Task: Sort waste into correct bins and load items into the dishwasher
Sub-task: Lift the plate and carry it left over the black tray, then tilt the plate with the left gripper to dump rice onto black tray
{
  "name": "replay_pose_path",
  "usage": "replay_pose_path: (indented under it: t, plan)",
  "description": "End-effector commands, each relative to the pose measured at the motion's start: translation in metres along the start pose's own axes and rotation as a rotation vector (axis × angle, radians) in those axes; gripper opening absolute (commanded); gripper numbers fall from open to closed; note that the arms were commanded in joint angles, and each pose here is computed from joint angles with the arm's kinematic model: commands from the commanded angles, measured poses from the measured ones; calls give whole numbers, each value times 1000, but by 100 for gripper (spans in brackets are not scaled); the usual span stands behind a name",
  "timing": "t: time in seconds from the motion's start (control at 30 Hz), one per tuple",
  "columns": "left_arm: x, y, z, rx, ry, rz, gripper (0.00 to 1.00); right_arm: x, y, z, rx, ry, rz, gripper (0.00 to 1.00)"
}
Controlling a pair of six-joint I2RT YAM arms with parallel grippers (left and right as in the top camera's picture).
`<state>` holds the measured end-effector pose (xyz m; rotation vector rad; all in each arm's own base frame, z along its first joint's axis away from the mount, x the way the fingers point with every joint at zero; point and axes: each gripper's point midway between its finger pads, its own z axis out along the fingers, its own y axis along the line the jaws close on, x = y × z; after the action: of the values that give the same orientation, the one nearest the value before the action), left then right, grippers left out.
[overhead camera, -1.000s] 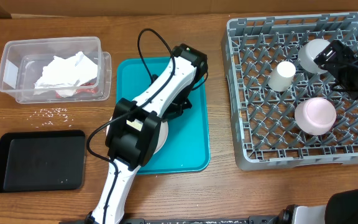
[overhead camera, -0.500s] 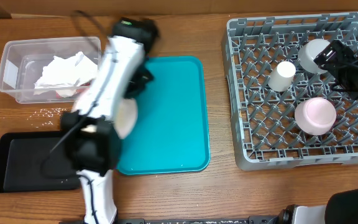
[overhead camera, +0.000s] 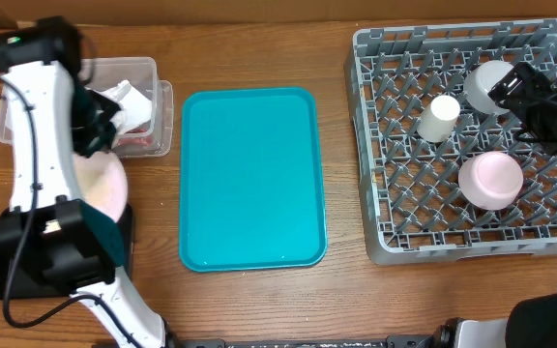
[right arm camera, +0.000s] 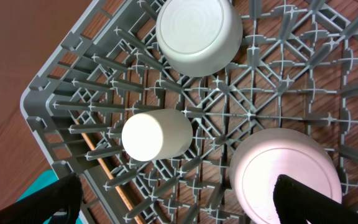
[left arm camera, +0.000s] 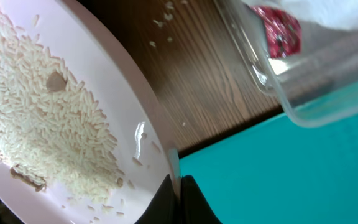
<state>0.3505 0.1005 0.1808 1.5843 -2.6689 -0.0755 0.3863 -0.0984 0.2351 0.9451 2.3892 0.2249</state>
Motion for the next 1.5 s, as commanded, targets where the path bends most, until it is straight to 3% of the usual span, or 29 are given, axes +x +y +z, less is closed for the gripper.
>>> replay_pose_path:
  t: [0.0,0.5,0.87,1.07,1.33,1.47]
  plan:
    - [-14,17,-6,39,17,-27,4,-9,5,-15,-20,-46,-7,100]
    - [-51,40,8,227,102,-83,4,-9,5,-15,-20,-46,-7,100]
    - [-49,44,45,436,253,-37,4,-9,5,-15,-20,-46,-7,100]
    - [-53,47,34,607,286,-2,4,-9,5,-15,-20,-46,-7,100]
    - [-44,60,23,677,368,-51,4,-9,5,-15,-20,-46,-7,100]
    - [-60,63,24,719,304,-33,4,-9,5,-15,-20,-46,-7,100]
